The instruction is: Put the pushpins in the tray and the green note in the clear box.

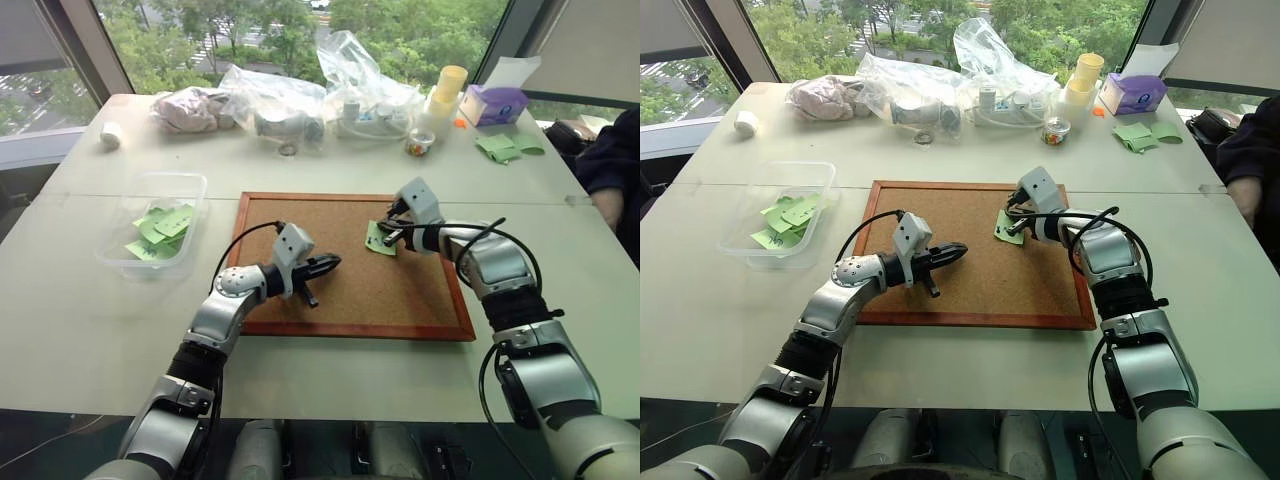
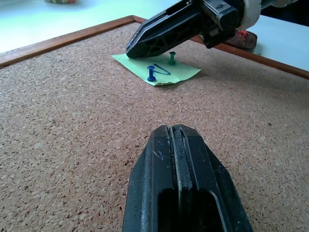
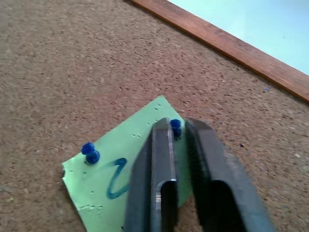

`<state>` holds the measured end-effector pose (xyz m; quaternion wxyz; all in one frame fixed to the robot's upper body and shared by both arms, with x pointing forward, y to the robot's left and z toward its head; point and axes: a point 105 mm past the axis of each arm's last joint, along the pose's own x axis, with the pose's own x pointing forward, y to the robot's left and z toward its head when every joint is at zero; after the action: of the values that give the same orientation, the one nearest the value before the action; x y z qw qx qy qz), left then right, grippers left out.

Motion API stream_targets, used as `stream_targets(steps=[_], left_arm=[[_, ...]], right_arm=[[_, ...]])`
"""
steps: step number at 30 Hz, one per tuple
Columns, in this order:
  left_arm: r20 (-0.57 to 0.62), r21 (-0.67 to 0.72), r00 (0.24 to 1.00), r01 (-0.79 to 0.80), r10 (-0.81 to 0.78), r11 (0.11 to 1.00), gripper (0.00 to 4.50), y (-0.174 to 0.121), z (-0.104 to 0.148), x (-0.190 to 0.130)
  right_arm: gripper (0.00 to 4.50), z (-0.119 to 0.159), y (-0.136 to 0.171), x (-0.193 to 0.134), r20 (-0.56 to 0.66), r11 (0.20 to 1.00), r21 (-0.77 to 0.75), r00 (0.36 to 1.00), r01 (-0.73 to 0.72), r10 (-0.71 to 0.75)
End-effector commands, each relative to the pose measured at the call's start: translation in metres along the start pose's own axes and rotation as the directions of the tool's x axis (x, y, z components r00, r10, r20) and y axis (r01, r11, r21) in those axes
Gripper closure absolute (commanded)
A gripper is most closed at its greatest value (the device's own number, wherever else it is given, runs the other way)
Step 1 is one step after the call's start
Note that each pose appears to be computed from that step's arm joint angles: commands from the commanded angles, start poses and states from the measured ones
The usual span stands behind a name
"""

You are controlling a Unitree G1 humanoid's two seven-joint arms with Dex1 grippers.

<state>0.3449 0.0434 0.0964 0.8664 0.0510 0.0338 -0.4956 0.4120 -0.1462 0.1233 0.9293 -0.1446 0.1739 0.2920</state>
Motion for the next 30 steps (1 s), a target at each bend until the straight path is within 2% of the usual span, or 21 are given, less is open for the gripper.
stream_targets(steps=[1,9,15,20,23,30], left_arm=[[-0.065,-0.035,0.998,0.000,-0.002,0.999,4.50,-0.001,-0.015,-0.004],[-0.147,-0.080,0.989,-0.018,0.007,0.997,4.50,0.001,-0.035,-0.005],[-0.166,-0.085,0.986,-0.032,0.018,0.996,4.50,0.003,-0.040,-0.005],[-0.161,-0.078,0.987,-0.031,0.018,0.996,4.50,0.004,-0.038,-0.004],[-0.158,-0.071,0.987,-0.026,0.014,0.997,4.50,0.004,-0.037,-0.003],[-0.157,-0.062,0.988,-0.017,0.007,0.998,4.50,0.004,-0.036,-0.002]], right_arm=[[4.47,0.012,-0.006,-0.005,0.034,1.000,-0.018,0.999,0.024,-0.024],[4.47,0.031,-0.019,-0.028,0.097,0.996,-0.005,0.991,0.093,-0.092],[4.47,0.037,-0.046,-0.067,0.134,0.973,0.077,0.964,0.219,-0.228],[4.47,0.015,-0.071,-0.102,0.084,0.928,0.147,0.930,0.343,-0.357],[4.47,-0.015,-0.084,-0.121,0.011,0.888,0.204,0.906,0.413,-0.423],[4.47,-0.053,-0.076,-0.124,-0.074,0.880,0.259,0.916,0.399,-0.394]])
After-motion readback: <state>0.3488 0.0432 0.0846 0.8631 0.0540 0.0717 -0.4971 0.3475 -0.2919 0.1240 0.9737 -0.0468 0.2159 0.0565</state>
